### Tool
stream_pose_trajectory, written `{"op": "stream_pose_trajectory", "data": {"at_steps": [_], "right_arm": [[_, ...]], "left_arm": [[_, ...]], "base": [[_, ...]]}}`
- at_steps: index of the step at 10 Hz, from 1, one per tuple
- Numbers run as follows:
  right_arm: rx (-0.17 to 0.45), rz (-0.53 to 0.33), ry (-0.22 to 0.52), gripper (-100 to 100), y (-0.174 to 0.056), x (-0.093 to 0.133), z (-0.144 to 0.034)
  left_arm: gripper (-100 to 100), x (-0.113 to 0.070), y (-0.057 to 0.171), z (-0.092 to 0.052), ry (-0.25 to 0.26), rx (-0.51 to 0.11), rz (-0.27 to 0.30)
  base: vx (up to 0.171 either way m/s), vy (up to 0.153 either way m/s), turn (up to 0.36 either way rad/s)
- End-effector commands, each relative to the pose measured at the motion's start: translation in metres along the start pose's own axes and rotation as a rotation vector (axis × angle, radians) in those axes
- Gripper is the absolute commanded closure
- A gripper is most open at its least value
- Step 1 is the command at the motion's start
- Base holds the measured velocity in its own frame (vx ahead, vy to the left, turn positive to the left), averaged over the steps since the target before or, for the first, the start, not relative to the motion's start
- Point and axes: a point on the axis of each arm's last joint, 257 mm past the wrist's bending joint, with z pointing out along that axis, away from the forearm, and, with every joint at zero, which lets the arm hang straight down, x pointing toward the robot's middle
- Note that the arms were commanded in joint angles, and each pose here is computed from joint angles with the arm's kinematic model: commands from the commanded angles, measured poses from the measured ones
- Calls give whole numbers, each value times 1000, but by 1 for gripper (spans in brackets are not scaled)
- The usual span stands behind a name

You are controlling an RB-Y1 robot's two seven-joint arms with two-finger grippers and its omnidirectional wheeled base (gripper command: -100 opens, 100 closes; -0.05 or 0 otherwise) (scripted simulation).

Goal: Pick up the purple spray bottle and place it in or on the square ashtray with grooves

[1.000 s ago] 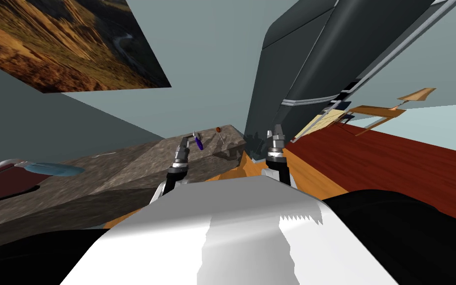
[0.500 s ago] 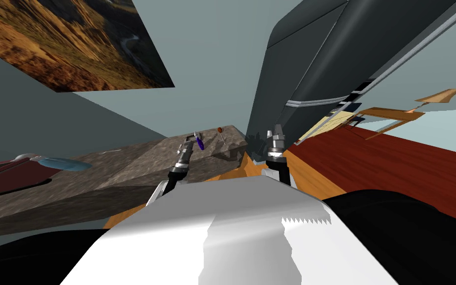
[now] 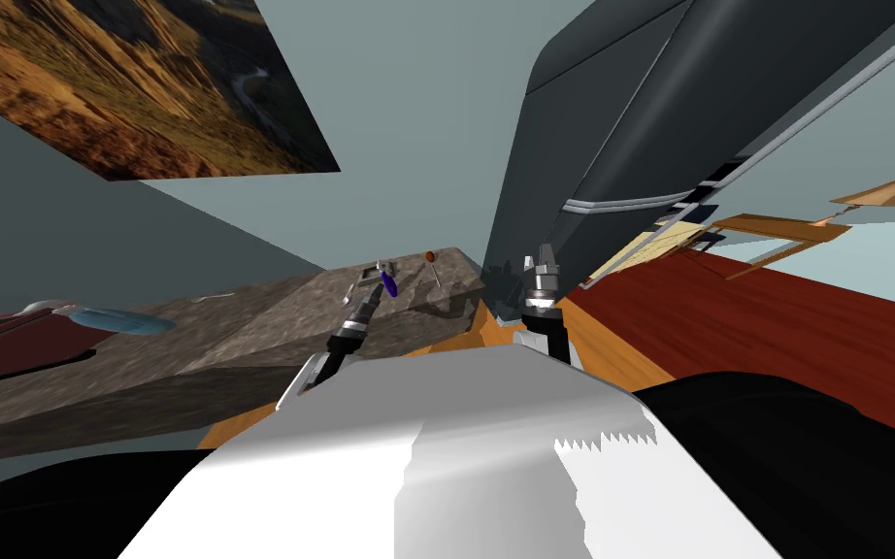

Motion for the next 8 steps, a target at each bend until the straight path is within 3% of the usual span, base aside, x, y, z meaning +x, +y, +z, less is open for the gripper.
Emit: {"op": "stream_pose_trajectory", "data": {"at_steps": [1, 4, 8], "right_arm": [[0, 0, 0, 0, 0, 0, 0], [0, 0, 0, 0, 0, 0, 0], [0, 0, 0, 0, 0, 0, 0]], "left_arm": [[-100, 3, 24, -6, 32, -51, 65], [-100, 0, 70, -18, 77, -154, 179], [-100, -17, 132, -42, 117, -303, 316]], "base": [[71, -88, -1], [61, -99, -25], [83, -110, -49]]}}
